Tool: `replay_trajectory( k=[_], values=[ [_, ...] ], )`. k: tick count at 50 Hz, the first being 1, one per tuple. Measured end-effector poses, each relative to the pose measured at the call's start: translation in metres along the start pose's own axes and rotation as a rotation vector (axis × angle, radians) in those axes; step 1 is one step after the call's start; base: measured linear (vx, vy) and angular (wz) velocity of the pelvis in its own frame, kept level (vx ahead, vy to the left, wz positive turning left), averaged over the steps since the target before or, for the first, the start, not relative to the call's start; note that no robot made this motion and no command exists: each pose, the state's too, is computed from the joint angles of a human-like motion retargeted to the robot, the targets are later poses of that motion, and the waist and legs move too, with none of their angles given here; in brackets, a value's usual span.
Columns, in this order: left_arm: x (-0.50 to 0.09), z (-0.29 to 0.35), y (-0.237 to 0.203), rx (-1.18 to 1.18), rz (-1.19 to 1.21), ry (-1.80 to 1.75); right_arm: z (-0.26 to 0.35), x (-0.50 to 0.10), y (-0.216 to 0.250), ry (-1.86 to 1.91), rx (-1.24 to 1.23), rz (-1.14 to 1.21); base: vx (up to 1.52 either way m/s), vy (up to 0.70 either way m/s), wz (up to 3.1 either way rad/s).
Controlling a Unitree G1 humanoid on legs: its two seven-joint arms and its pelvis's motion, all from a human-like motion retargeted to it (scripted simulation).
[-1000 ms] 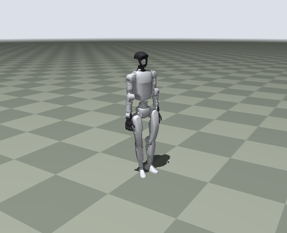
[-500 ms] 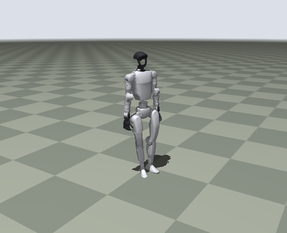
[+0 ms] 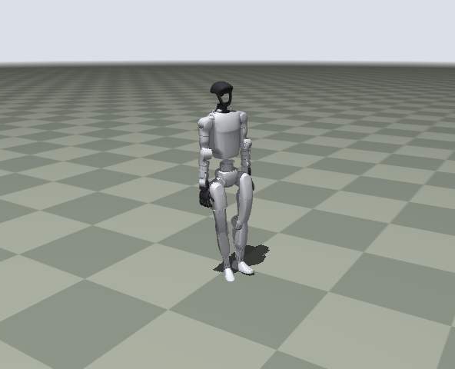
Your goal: Upper body actions
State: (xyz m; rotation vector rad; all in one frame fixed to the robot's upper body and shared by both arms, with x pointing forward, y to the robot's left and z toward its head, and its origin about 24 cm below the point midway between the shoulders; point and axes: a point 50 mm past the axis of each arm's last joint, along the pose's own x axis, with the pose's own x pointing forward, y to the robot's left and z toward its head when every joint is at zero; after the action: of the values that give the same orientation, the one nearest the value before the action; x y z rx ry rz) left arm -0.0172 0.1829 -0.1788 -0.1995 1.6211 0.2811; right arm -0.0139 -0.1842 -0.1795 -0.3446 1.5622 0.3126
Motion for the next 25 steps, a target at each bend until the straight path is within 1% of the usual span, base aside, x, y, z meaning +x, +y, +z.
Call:
replay_trajectory(
  k=[16,25],
  values=[
    [0.0,0.005,-0.001,0.008,-0.004,-0.021,-0.017,-0.002,0.0,0.062,0.03,-0.011,0.0,0.0,0.0],
    [0.0,0.004,-0.003,0.015,-0.011,-0.02,-0.017,-0.002,0.0,0.061,0.03,-0.008,0.0,0.0,0.0]
  ],
)
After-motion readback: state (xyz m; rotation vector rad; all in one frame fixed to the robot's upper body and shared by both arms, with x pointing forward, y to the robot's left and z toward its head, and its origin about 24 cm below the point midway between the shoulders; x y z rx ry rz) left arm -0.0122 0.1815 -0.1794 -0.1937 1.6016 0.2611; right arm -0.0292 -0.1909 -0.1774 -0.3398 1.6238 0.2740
